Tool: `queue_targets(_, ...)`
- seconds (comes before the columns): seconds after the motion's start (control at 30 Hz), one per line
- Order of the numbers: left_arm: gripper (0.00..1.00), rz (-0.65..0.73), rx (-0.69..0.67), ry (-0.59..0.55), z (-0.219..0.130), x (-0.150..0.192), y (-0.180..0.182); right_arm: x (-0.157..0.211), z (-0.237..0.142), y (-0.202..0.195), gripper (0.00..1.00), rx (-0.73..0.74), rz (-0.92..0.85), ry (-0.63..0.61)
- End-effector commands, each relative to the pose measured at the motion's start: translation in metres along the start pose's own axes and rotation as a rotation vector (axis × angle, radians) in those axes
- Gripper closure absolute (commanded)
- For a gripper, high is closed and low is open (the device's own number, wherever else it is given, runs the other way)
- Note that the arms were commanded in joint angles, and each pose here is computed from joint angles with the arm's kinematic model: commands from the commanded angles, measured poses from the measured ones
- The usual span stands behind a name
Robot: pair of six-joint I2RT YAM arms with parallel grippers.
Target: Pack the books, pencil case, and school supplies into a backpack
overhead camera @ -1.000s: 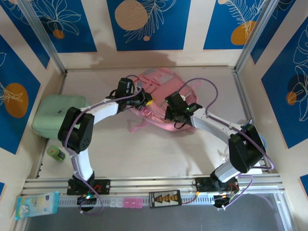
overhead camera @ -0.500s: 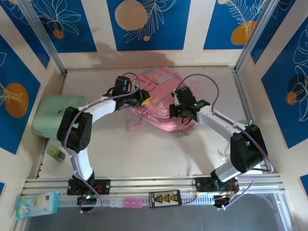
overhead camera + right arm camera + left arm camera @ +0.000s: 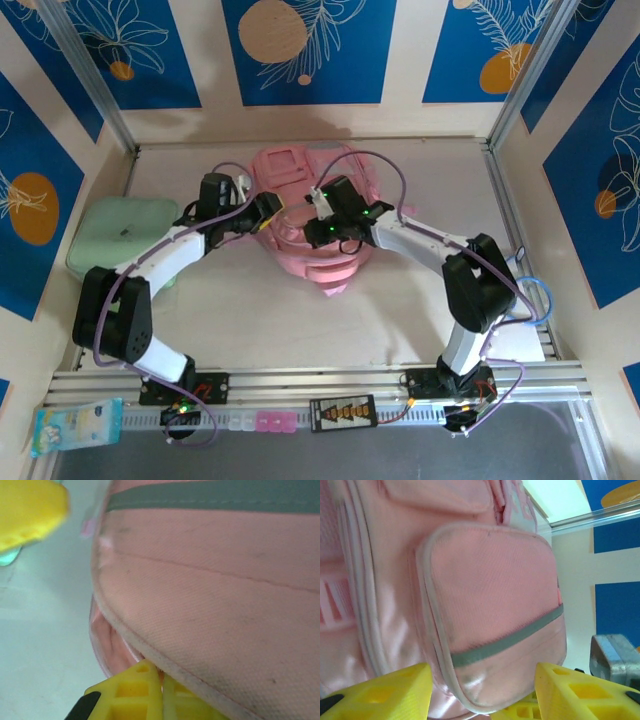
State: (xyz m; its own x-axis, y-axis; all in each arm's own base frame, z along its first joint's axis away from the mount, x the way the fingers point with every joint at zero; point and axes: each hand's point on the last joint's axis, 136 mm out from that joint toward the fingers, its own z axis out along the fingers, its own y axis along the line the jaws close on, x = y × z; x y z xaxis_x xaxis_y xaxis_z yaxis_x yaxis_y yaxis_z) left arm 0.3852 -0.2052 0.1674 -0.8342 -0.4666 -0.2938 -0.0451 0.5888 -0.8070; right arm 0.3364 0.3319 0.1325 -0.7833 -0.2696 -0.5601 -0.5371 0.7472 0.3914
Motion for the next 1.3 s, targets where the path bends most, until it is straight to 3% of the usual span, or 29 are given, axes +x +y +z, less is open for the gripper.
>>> queue_targets(0.0,0.46,-0.052,-0.009,-0.035,-0.001,0.000,0.010,-0.027,0.000,0.035,1.00,-0.107,-0.030,-0.058)
queue_targets(0.17,0.53,-0.074,-0.001,-0.019,0.008,0.001,0.013,-0.027,0.006,0.048,1.00,-0.133,-0.040,-0.046)
queue_targets(0.37,0.67,-0.073,0.024,-0.019,0.019,-0.008,0.008,-0.018,0.008,0.047,1.00,-0.117,-0.038,-0.024)
queue_targets(0.47,0.80,-0.061,0.002,-0.022,0.022,-0.010,0.011,-0.014,0.007,0.037,1.00,-0.065,-0.031,-0.021)
queue_targets(0.6,1.00,-0.031,-0.045,-0.033,0.020,-0.014,0.018,-0.008,-0.004,-0.004,1.00,0.144,0.030,-0.048)
queue_targets(0.83,1.00,0.004,-0.079,-0.038,0.017,-0.017,0.022,0.026,-0.047,-0.084,1.00,0.513,0.183,-0.083)
queue_targets(0.9,1.00,0.008,-0.078,-0.038,0.016,-0.018,0.021,0.033,-0.057,-0.097,1.00,0.560,0.234,-0.078)
queue_targets(1.03,1.00,0.007,-0.063,-0.031,0.018,-0.018,0.018,0.033,-0.051,-0.091,0.98,0.474,0.235,-0.058)
queue_targets(1.17,1.00,0.006,-0.038,-0.020,0.018,-0.018,0.011,0.026,-0.035,-0.075,0.86,0.391,0.200,-0.022)
queue_targets(1.27,1.00,0.004,-0.024,-0.016,0.018,-0.018,0.007,0.023,-0.027,-0.074,0.83,0.385,0.194,-0.006)
